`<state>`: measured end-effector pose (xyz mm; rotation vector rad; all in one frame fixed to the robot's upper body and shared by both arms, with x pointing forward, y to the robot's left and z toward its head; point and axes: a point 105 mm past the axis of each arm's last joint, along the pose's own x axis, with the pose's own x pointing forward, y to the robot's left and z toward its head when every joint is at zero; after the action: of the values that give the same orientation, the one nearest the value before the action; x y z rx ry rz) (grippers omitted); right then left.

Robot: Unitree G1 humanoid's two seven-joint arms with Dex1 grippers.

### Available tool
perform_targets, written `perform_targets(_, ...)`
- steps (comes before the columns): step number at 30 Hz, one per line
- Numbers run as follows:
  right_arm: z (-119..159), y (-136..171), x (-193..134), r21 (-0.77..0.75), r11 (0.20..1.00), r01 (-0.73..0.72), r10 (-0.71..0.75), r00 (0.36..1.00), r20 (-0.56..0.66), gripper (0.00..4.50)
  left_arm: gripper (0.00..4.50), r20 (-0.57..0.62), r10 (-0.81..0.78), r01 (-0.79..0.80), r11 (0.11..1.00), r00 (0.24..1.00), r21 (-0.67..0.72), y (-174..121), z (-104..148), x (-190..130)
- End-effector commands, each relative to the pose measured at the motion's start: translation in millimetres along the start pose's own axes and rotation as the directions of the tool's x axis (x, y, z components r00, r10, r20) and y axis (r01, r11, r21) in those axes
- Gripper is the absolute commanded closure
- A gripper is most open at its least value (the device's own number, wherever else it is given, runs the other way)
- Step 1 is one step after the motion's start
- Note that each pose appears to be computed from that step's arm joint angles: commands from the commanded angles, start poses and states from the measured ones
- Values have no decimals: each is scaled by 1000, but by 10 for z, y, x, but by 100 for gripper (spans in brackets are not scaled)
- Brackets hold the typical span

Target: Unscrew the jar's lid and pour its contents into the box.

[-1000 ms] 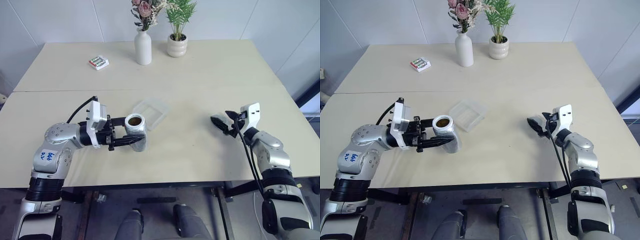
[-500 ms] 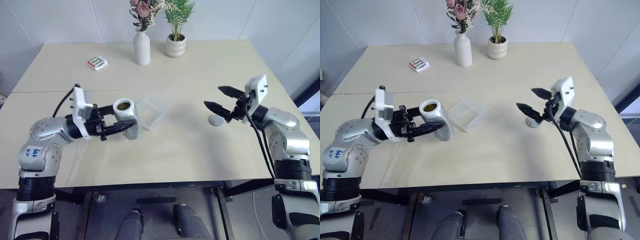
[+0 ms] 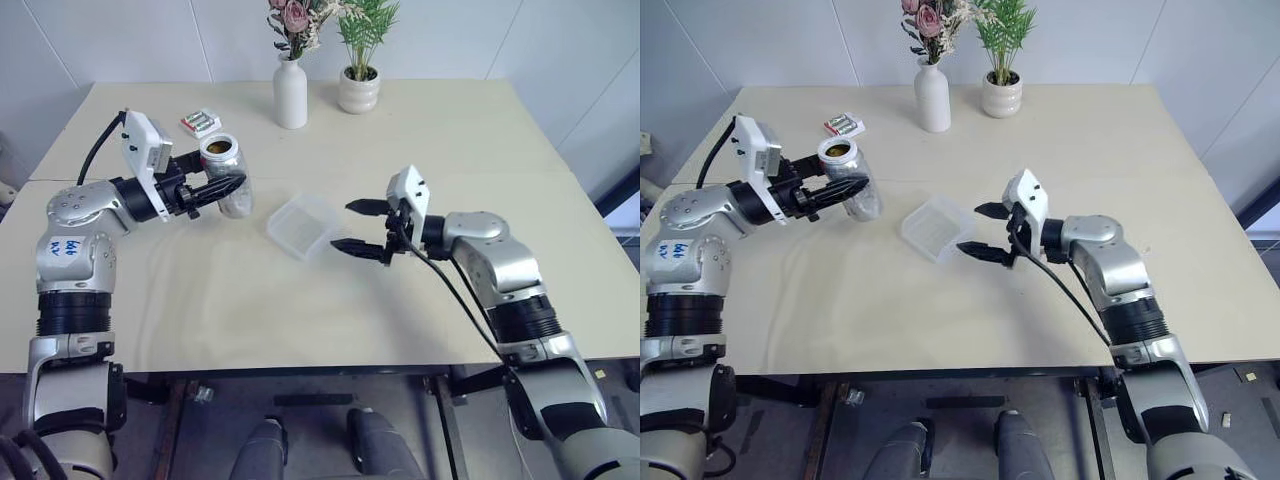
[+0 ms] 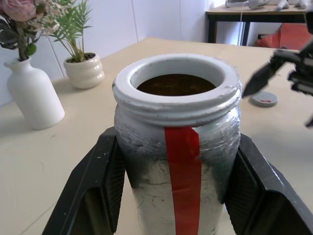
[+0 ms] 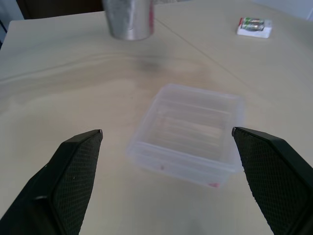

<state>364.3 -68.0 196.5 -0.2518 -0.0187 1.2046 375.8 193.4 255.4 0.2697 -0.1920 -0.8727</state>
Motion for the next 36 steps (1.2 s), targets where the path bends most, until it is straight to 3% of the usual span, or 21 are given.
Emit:
perform_targets(1,109,72,20,-33,999,-17,18,999,31,3,215,23,20,-21,999,1000,43,53,48,69)
perform_targets(7,64,100,27,-39,999,-7,8,1000,11,3,215,53,95,-97,994,994,49,174,25,145)
perform_targets(11,52,79,-19,-41,999,9,-9,1000,9,3,215,56,168,-174,976,984,129,320,113,204)
perform_targets(16,51,63,-31,-34,999,24,-23,1000,17,3,215,9,213,-204,920,977,335,401,188,451)
perform_targets(18,60,59,-30,-27,999,26,-25,999,25,3,215,-2,272,-233,829,962,509,456,313,612)
perform_targets(20,69,63,-27,-25,999,26,-25,999,34,3,215,32,320,-248,664,947,706,476,589,831)
perform_targets(23,83,79,-47,-20,1000,22,-22,999,41,3,215,88,304,-161,225,949,961,356,1001,1091)
perform_targets(24,86,81,-63,-19,1000,23,-22,999,42,3,215,81,275,-113,103,958,988,300,1055,1149)
perform_targets(25,87,80,-71,-19,1000,24,-24,999,42,3,215,74,260,-86,36,963,996,275,1069,1178)
perform_targets(26,82,68,-114,-12,999,36,-36,998,43,3,215,64,217,-28,-167,974,986,194,1098,1245)
perform_targets(27,79,59,-143,-7,999,45,-44,998,44,3,215,53,177,3,-305,983,952,140,1103,1280)
perform_targets(29,69,38,-198,8,997,72,-72,996,48,3,215,17,107,35,-468,994,883,54,1039,1332)
perform_targets(32,80,36,-225,29,995,98,-100,993,66,3,215,-76,86,112,-575,993,811,46,756,1352)
perform_targets(36,111,50,-239,52,992,117,-121,988,92,3,215,-146,81,164,-642,986,749,37,483,1365)
